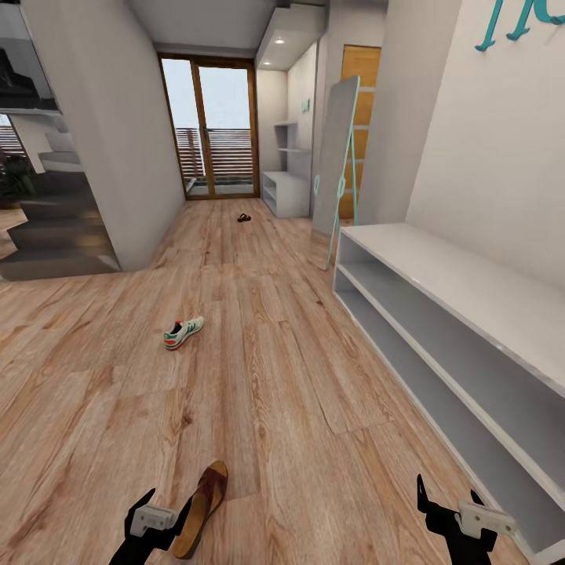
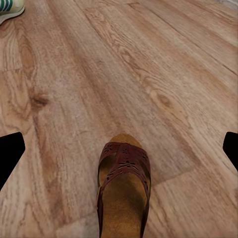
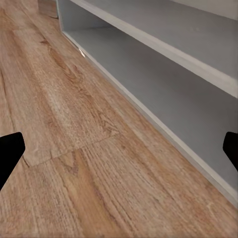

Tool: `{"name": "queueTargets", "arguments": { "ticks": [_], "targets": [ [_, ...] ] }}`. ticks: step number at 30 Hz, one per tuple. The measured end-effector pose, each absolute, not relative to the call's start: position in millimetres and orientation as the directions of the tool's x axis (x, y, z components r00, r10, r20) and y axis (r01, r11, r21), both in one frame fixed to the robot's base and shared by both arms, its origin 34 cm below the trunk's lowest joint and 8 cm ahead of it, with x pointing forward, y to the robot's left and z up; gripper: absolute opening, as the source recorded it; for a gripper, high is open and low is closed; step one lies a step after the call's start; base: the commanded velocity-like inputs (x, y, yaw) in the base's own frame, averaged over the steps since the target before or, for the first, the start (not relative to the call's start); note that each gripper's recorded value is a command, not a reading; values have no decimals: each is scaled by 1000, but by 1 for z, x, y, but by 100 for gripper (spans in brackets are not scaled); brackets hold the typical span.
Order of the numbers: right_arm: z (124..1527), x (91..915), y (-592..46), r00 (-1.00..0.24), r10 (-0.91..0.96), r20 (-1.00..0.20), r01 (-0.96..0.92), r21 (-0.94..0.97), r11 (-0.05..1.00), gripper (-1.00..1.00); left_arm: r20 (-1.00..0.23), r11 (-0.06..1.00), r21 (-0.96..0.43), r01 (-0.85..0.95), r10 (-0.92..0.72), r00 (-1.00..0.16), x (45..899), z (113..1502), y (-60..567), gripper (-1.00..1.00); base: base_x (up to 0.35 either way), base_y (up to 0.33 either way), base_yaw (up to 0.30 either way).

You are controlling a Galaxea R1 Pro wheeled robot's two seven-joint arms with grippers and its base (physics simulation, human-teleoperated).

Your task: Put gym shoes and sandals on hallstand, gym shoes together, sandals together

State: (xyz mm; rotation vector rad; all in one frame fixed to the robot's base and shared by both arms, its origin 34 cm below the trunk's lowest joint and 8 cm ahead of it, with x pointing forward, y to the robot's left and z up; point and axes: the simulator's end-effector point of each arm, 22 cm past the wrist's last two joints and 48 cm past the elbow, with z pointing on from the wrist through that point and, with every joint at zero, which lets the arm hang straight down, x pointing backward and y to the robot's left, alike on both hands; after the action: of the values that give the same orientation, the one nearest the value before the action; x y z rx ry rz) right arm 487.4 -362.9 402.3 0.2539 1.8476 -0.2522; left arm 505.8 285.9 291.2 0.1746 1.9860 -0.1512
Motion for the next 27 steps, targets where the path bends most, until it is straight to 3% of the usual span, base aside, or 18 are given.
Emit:
{"name": "queueTargets", "arguments": {
  "ticks": [27],
  "targets": [
    [403,487,-363,-282,45,-958,301,-43,953,100,-913,981,-25,192,56,-405,506,291,287,100,0,0,0]
  ]
}}
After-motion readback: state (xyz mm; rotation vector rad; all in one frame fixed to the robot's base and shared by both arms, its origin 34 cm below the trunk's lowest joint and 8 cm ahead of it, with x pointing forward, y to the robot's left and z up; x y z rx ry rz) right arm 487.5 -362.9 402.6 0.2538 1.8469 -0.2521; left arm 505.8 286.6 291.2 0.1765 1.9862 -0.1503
